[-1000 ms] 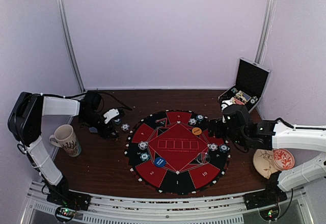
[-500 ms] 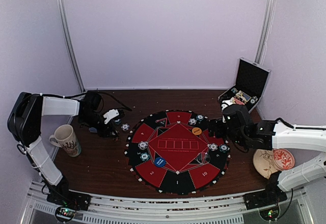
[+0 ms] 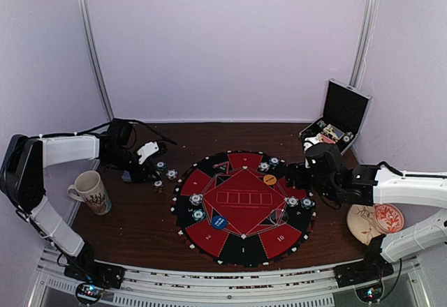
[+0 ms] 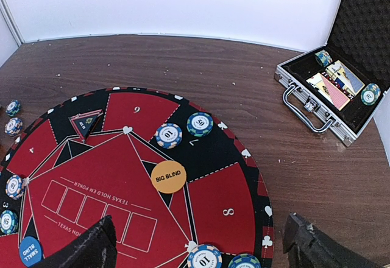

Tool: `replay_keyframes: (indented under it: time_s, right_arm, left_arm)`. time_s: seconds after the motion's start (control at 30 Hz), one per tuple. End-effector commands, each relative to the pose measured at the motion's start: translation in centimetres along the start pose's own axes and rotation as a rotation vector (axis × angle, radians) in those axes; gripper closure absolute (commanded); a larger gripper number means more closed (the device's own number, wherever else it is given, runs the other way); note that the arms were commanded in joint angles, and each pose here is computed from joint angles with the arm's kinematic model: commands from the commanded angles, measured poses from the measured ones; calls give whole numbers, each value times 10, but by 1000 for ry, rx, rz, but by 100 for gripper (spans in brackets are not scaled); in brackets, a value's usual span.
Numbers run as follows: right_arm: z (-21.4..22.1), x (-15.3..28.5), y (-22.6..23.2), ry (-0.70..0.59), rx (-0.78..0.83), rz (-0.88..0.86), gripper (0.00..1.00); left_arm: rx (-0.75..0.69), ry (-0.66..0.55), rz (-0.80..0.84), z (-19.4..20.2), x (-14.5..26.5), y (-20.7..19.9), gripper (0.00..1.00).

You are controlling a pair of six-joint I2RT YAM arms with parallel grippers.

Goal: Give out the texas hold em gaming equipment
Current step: Pick up the pile of poker chips from the pile of poker chips, then place the poker chips pile at the small blind area.

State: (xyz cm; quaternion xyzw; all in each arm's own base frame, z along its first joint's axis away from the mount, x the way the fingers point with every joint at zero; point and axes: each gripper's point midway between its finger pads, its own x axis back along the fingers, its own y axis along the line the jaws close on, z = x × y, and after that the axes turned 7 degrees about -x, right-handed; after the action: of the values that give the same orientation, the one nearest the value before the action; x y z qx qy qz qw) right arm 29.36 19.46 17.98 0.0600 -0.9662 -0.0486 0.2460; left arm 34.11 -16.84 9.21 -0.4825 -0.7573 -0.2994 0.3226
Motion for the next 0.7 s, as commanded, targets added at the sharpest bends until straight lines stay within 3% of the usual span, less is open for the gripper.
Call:
replay_keyframes:
  time_s: [0.0,0.4,0.67]
  right_arm:
    - [-3,3,-4,-24,-2,16,4]
    - [-2,2,-4,-21,1,18,4]
    - [-2,1,-3,-19,2,18,4]
  left_arm:
    - [-44,-89,43,-17,11,-14,99]
    - [-257,-93,201,-33,-6,-93,99]
    - [-284,-94,230,-41,-24,-113,99]
